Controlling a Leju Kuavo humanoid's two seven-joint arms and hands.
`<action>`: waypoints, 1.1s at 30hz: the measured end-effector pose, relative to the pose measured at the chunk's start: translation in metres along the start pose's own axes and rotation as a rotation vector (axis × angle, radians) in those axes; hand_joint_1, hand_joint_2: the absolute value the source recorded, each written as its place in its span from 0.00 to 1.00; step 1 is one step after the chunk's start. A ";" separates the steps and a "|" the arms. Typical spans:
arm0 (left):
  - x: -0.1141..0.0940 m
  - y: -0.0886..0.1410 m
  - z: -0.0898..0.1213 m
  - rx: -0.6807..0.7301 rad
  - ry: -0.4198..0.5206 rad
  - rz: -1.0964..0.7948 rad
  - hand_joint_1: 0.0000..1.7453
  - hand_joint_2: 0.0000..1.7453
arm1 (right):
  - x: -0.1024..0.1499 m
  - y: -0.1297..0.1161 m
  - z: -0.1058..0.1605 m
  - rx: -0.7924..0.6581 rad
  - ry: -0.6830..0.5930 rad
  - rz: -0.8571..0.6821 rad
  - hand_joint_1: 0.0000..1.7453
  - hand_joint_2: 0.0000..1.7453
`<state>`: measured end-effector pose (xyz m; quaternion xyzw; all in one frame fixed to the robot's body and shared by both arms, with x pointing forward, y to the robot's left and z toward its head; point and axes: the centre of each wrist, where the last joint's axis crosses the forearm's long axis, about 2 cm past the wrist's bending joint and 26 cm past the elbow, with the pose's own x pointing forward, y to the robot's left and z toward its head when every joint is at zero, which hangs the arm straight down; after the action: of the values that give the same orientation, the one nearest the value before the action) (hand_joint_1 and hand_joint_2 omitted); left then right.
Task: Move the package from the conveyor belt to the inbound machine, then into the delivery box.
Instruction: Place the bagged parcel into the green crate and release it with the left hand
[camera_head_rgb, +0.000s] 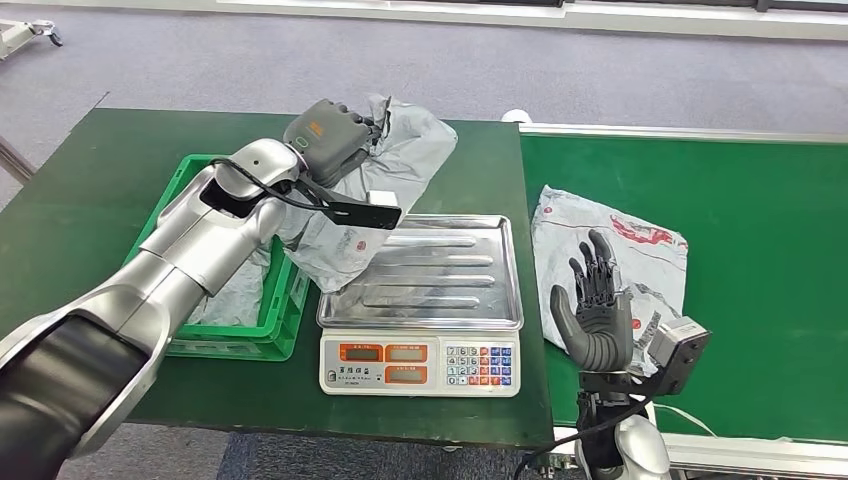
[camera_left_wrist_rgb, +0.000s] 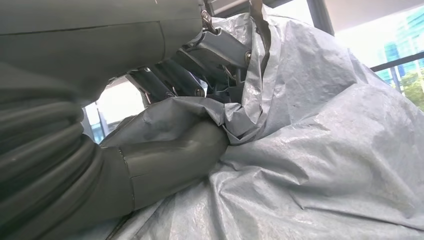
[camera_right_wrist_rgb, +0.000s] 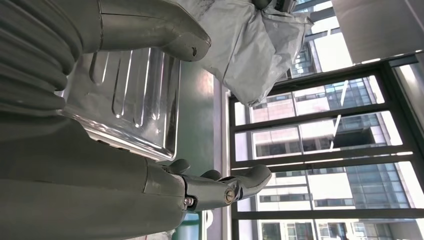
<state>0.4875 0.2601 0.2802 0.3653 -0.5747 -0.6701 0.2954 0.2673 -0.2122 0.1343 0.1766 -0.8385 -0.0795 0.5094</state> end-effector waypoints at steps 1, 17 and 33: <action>-0.001 0.000 0.000 -0.001 0.005 0.002 1.00 1.00 | 0.001 0.000 0.000 0.000 -0.001 0.001 0.00 1.00; -0.006 -0.001 -0.002 -0.105 0.123 -0.045 1.00 1.00 | 0.004 0.001 0.003 -0.020 -0.011 0.004 0.00 1.00; -0.056 -0.004 0.024 -0.277 0.354 -0.158 1.00 1.00 | 0.013 -0.007 0.024 -0.076 -0.026 0.023 0.00 1.00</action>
<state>0.4991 0.3197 0.2865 0.4770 -0.3863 -0.6891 0.3852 0.2425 -0.2244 0.1315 0.1464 -0.8435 -0.1076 0.5055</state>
